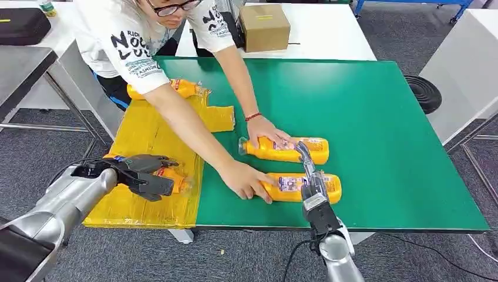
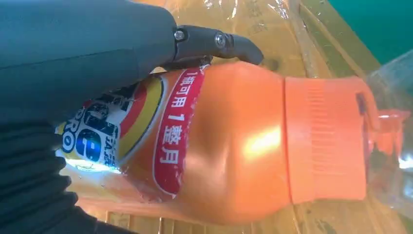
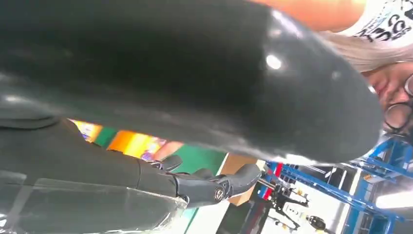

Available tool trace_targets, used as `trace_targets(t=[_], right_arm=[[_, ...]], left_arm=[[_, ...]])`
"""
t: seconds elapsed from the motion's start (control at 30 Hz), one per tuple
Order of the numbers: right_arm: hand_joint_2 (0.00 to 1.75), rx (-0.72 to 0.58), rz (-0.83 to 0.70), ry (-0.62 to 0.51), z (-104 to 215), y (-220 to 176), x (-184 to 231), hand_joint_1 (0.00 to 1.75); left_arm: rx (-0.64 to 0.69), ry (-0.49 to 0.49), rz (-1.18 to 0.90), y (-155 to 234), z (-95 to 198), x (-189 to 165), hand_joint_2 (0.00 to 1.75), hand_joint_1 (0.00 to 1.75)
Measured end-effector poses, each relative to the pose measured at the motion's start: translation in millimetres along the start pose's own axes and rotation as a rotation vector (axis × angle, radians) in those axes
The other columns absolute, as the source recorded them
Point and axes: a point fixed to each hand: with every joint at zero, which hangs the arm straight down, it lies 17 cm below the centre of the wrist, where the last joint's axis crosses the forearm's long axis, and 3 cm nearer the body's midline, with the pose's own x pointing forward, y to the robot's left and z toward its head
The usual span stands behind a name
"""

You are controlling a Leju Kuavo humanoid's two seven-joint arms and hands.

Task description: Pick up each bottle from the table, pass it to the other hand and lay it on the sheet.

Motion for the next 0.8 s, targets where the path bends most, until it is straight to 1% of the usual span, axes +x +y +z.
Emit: trace_targets(t=[0.17,0.3,0.57,0.8], right_arm=[[0.0,0.001,-0.005,0.017,9.5,2.5,-4.1,0.0],[0.0,0.0,-0.004,0.012,9.2,0.7,-3.6,0.0],[0.0,0.0,-0.003,0.013,11.7,-1.7,-4.9,0.0],[0.0,0.001,-0.004,0.02,14.4,-0.9,-6.3,0.0]], left_arm=[[0.01,-0.011,0.004,-0.6,3.8,-3.4,0.0,0.0],[0.022,-0.031,0.001,-0.4,4.9,-1.6,0.0,0.0],[0.099,-0.107,0.003,6.8,1.5,15.9,0.0,0.0],[0.14,-0.136,0.0,6.3,-1.1,24.9,0.0,0.0]])
